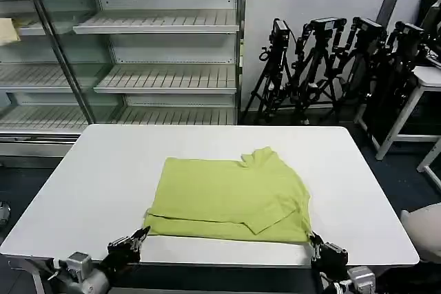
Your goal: Fold and organize the clothes.
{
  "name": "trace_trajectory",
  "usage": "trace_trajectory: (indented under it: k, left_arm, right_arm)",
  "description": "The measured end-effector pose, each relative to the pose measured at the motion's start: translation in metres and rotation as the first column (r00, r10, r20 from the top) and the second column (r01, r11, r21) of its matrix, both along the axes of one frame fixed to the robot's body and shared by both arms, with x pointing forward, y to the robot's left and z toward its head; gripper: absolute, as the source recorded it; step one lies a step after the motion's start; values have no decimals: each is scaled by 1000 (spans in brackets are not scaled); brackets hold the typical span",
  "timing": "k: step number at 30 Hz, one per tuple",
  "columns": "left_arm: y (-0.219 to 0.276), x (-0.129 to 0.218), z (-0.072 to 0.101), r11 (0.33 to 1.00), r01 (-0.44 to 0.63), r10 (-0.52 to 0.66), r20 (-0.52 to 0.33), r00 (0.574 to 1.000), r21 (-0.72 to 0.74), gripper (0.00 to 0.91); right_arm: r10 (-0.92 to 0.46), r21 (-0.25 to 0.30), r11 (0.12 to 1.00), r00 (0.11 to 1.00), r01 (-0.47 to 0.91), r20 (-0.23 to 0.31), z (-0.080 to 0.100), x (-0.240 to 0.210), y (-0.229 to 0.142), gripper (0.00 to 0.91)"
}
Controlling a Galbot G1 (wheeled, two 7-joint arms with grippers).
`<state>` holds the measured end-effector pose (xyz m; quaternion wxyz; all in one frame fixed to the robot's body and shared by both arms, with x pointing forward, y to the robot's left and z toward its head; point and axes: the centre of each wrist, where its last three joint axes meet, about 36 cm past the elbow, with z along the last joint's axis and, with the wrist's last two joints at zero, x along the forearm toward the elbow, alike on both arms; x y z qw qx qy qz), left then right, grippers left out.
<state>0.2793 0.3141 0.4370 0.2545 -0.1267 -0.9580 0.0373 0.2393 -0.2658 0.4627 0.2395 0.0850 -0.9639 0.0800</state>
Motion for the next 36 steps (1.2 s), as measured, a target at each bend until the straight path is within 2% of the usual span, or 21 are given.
trace_trajectory:
  k: [1,6,11,15,18,27,36]
  left_arm:
    - [1,-3,1,1000,-2,2,-2,1000,3,907]
    - [2,-16,8,1000,3,-3,10,1000,23,907]
    - [3,-18,28,999,4,-7,58,998,52,907]
    - [2,-9,42,997,8,-15,105,994,73,907]
    - [1,5,47,996,19,-31,139,990,86,907]
    - [2,68,33,997,46,-56,159,986,66,907]
    - [-1,139,20,997,53,-61,155,986,55,907]
  right_arm:
    - [2,0,1000,1000,-2,-2,1,-1,0,907]
    - [5,5,1000,1000,-5,7,11,-4,-4,907]
    - [0,22,1000,999,-1,40,27,1,-9,907]
    - [-6,29,1000,996,3,91,37,19,-11,907]
    - [-16,38,999,991,11,129,37,41,-10,907]
    - [-44,94,995,981,27,188,21,130,8,907]
    - [-52,117,993,980,30,190,11,215,38,907]
